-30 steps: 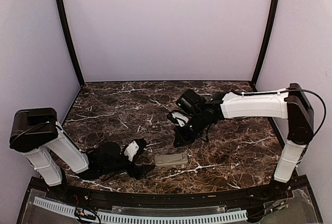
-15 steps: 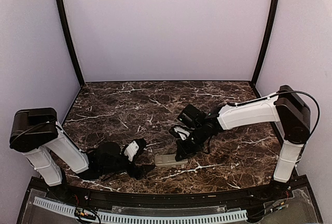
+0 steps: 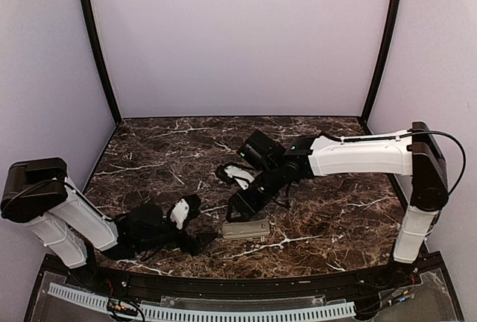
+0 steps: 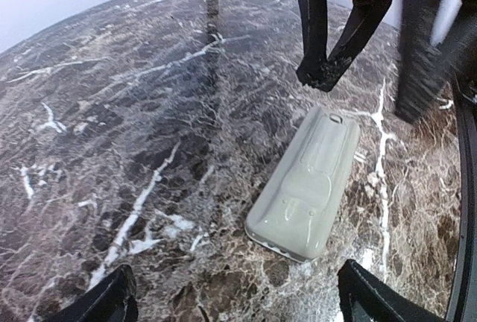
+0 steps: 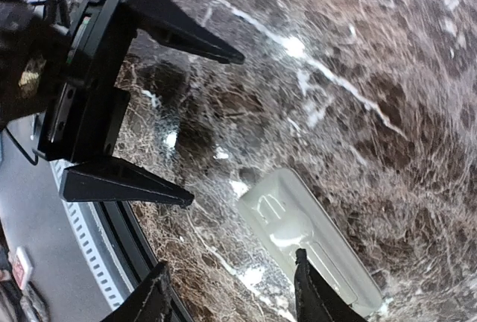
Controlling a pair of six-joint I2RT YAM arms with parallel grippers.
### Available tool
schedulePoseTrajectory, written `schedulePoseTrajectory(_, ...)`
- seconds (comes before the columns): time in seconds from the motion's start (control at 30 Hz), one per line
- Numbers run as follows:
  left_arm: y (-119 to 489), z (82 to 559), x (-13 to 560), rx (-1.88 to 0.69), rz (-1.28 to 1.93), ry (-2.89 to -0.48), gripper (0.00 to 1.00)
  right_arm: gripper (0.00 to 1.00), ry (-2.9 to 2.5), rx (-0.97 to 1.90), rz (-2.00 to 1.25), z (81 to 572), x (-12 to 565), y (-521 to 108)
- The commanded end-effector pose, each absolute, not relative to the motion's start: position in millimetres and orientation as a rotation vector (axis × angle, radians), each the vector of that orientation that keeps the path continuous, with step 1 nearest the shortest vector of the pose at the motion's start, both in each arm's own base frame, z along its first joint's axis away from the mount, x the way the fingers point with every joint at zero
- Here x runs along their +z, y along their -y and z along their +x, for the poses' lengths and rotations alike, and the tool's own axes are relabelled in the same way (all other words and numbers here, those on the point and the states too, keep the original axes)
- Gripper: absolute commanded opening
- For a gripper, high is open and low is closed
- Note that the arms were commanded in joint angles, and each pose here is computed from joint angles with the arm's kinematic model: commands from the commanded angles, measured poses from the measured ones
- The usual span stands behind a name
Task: Load the batteries into the remote control
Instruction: Pick up the remote control from the center of the board.
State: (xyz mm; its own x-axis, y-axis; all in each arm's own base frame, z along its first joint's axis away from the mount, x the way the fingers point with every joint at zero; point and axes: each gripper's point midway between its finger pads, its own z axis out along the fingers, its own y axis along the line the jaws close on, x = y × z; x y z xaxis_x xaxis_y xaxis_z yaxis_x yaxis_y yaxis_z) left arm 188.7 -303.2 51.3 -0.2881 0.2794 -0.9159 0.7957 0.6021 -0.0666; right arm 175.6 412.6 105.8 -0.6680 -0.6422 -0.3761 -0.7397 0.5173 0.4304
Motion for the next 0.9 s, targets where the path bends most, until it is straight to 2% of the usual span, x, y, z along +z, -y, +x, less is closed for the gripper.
schedulePoseTrajectory(0.0, 285.5, 198.0, 97.2, -0.668, 0.688, -1.761, 0.95, 0.62, -2.316, 0.584, -1.606, 169.3, 101.0, -418.5)
schedulePoseTrajectory(0.07, 271.3, 205.2, 113.7, -0.631, 0.594, -1.758, 0.95, 0.76, -2.257, 0.47, -1.726, 171.7, 89.5, -419.1)
schedulePoseTrajectory(0.1, 264.2, 205.6, 123.8, -0.638, 0.548, -1.756, 0.96, 0.78, -2.227, 0.437, -1.786, 171.0, 83.5, -418.8)
schedulePoseTrajectory(0.3, 209.2, 207.2, 165.2, -0.615, 0.294, -1.693, 0.97, 0.81, -2.048, 0.363, -2.007, 171.0, 56.9, -425.2)
schedulePoseTrajectory(0.47, 169.0, 204.0, 171.3, -0.586, 0.144, -1.661, 0.97, 0.81, -2.057, 0.269, -2.068, 177.2, 34.1, -430.6)
schedulePoseTrajectory(0.6, 155.0, 201.7, 169.8, -0.577, 0.099, -1.654, 0.96, 0.74, -2.094, 0.267, -2.12, 169.9, 20.8, -427.5)
schedulePoseTrajectory(0.7, 155.4, 199.7, 170.1, -0.588, 0.112, -1.648, 0.96, 0.65, -2.109, 0.263, -2.14, 165.8, 18.8, -421.0)
schedulePoseTrajectory(0.87, 166.1, 202.7, 166.3, -0.536, 0.188, -1.682, 0.96, 0.34, -2.108, 0.26, -2.12, 166.4, 27.4, -421.3)
